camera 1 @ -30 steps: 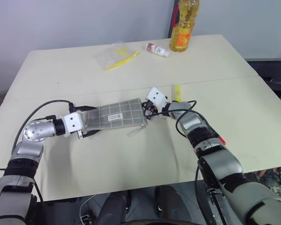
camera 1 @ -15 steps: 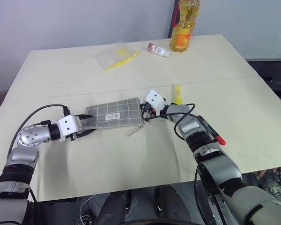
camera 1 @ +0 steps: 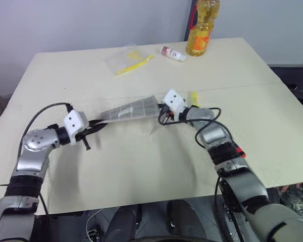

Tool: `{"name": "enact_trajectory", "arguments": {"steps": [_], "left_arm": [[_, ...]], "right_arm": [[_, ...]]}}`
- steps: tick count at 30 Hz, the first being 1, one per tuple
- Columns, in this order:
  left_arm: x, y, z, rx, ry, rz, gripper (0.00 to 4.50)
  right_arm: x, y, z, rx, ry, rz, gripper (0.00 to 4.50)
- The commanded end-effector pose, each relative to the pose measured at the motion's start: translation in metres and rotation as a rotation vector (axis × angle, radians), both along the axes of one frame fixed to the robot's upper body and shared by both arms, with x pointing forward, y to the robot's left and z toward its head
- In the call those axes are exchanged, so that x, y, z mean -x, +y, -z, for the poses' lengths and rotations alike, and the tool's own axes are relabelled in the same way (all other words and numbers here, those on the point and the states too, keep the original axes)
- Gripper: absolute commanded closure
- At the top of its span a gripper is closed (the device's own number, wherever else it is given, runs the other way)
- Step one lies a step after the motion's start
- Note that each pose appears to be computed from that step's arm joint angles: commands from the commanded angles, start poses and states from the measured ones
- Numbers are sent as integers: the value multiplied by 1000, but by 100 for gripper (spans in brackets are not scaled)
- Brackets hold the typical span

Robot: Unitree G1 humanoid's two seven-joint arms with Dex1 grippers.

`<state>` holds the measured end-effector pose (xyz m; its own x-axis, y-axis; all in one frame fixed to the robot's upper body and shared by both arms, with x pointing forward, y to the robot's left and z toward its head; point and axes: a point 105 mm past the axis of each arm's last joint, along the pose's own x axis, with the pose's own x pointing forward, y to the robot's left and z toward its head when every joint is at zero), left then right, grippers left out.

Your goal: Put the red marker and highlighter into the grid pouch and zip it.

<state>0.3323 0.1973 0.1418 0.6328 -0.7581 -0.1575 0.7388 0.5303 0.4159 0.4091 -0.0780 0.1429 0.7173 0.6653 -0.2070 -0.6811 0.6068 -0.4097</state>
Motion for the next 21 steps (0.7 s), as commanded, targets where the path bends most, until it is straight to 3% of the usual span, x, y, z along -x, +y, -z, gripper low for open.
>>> {"name": "enact_trajectory", "arguments": {"steps": [1, 3, 5, 11, 17, 21], "left_arm": [[-1, -11, -17, 78, 34, -45, 446], [-4, -18, -18, 120, 83, -82, 446], [-6, -31, -18, 165, 146, -110, 450], [-15, -57, -12, 197, 265, -178, 450], [-20, -78, -16, 176, 308, -162, 450], [-20, -83, -22, 154, 293, -135, 450]], "right_arm": [[8, -21, -36, -82, -76, 61, 450], [15, -32, -42, -110, -70, 89, 450], [25, -45, -48, -133, -55, 114, 395], [43, -63, -55, -185, -3, 155, 110], [53, -51, -58, -342, 97, 146, 110], [45, -37, -59, -406, 113, 190, 110]]}}
